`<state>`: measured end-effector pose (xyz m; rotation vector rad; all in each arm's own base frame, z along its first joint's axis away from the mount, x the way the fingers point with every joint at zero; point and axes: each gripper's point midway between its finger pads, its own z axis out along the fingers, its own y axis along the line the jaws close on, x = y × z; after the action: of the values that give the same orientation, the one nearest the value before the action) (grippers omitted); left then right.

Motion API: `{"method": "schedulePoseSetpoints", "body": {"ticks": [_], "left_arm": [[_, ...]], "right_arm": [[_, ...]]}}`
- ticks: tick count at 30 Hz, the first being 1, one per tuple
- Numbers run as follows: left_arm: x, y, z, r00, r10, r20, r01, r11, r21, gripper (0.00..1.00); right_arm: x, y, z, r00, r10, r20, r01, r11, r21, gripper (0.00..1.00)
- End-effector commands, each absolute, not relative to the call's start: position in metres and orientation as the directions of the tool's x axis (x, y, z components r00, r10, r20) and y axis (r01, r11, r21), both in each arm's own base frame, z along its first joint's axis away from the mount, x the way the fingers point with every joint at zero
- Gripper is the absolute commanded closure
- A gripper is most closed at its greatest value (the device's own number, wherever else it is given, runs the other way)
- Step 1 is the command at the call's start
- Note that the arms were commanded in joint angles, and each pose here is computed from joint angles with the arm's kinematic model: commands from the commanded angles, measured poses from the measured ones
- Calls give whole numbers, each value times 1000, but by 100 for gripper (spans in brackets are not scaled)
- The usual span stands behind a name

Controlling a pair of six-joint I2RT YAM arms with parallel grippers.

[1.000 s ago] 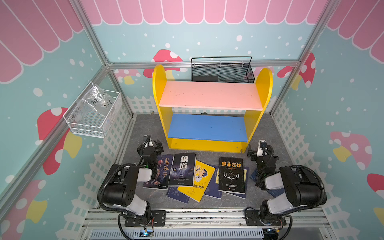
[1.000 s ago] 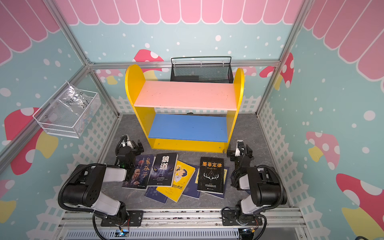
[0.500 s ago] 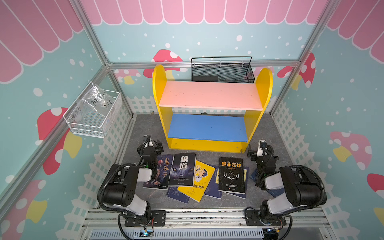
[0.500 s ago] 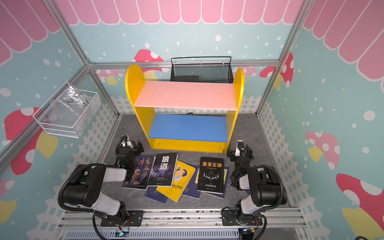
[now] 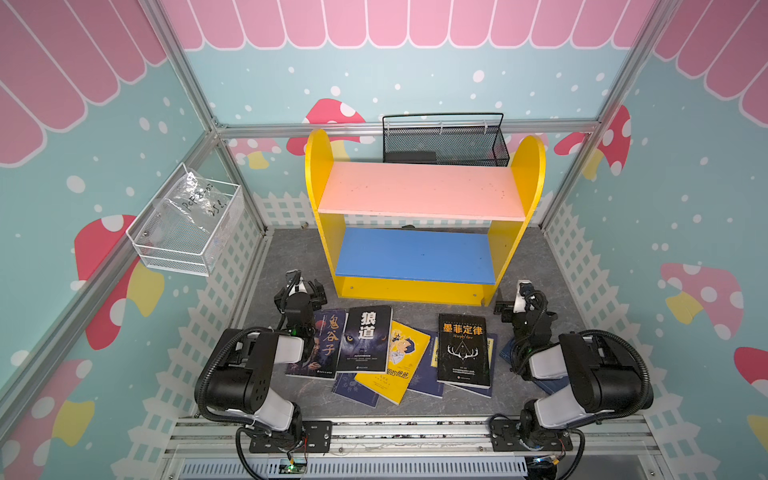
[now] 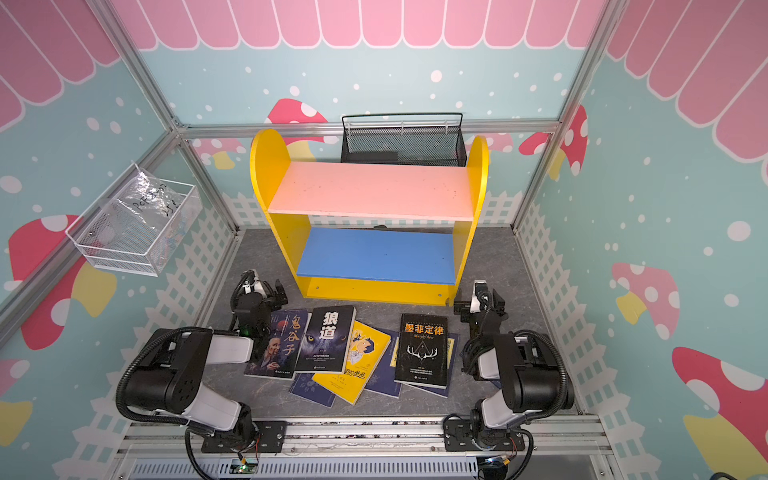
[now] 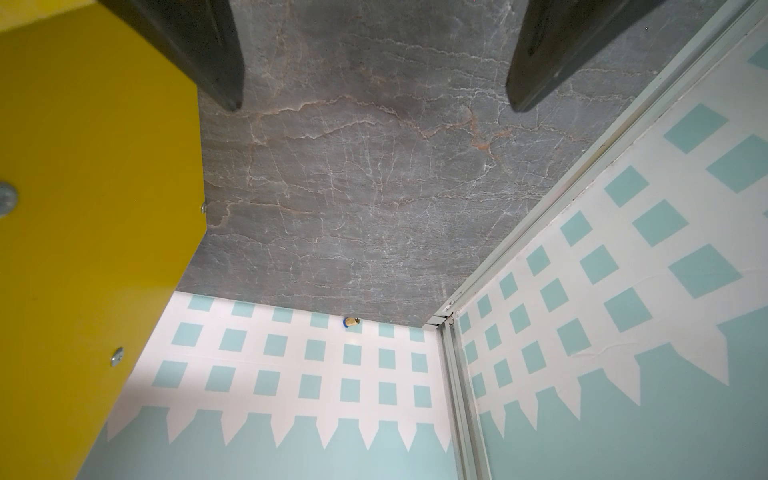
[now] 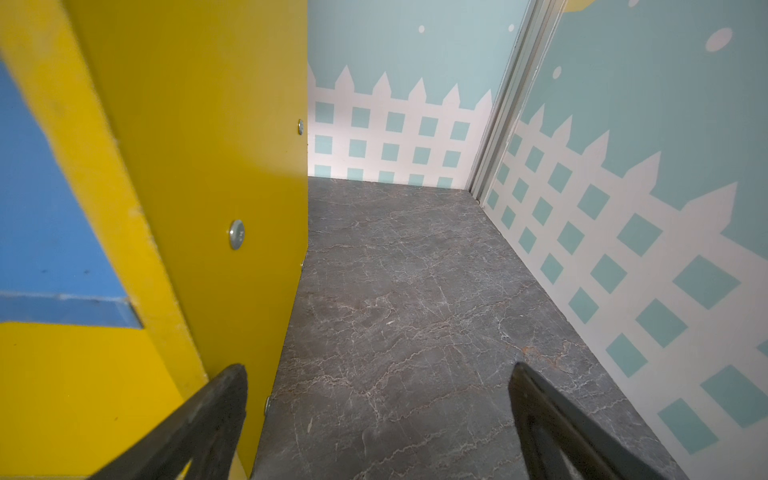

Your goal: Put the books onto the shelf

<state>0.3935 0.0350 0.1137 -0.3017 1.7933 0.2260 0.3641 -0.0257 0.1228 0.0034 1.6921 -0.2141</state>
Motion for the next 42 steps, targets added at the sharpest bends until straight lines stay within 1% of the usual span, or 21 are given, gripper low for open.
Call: {"method": "schedulePoseSetpoints", "body": {"ticks": [1,4,5,6,7,8,10,11,13,17,20,22,24,26,27,29,31,34,37,40,42], "left_arm": [[395,34,120,-209,-81,-974,-313,950,-11,1],[395,35,121,-205,-79,-976,-318,948,-10,1],[393,40,125,-197,-83,-977,-359,933,-7,1],[393,37,126,-216,-94,-972,-340,940,-15,0],[394,35,134,-206,-62,-977,-339,941,12,1],[392,35,145,-218,-45,-975,-382,923,43,0],[392,28,173,-236,-20,-972,-383,921,74,0],[393,23,189,-221,-45,-974,-364,931,39,1],[394,6,212,-206,-119,-971,-289,956,-56,1],[380,-28,230,-243,-326,-913,-204,938,-281,1],[359,-63,228,-299,-455,-839,-113,890,-443,1],[343,-85,220,-354,-549,-757,-74,823,-563,1],[324,-113,207,-434,-610,-663,-46,750,-660,1],[306,-134,193,-496,-634,-594,-55,705,-707,1],[297,-145,189,-519,-636,-572,-48,689,-723,1],[285,-161,184,-552,-621,-557,-24,679,-734,1],[277,-169,177,-578,-607,-546,-30,684,-729,1],[272,-174,169,-587,-594,-550,-31,695,-718,1],[271,-171,167,-584,-590,-557,-34,704,-710,1],[267,-179,164,-613,-587,-529,-31,686,-727,0],[262,-189,159,-647,-581,-494,-33,668,-743,1]], "right_arm": [[367,-26,136,-89,-137,-987,134,980,-149,0],[368,-26,135,-93,-135,-986,134,980,-147,0],[365,-28,139,-79,-133,-988,152,978,-143,0],[366,-34,144,-83,-118,-990,185,974,-131,0],[369,-40,147,-107,-99,-989,219,968,-121,0],[376,-44,153,-145,-86,-986,243,963,-120,0],[390,-39,175,-178,-101,-979,204,969,-137,0],[396,-31,188,-179,-107,-978,158,978,-136,0],[404,-15,205,-192,-64,-979,72,994,-80,0],[395,24,220,-231,109,-967,-74,989,129,0],[372,45,215,-280,231,-932,-89,960,265,0],[356,54,204,-335,324,-885,-80,926,369,0],[337,67,191,-398,418,-817,-76,872,484,1],[318,78,174,-466,485,-740,-61,816,574,0],[307,83,165,-504,498,-705,-58,796,603,0],[288,81,143,-560,516,-649,9,786,618,0],[273,73,132,-555,537,-635,60,787,614,0],[260,59,138,-489,590,-643,101,770,630,0],[252,59,147,-468,610,-639,86,752,654,0],[247,70,143,-524,591,-613,57,743,667,0],[248,85,144,-562,589,-580,10,706,708,0]]}}
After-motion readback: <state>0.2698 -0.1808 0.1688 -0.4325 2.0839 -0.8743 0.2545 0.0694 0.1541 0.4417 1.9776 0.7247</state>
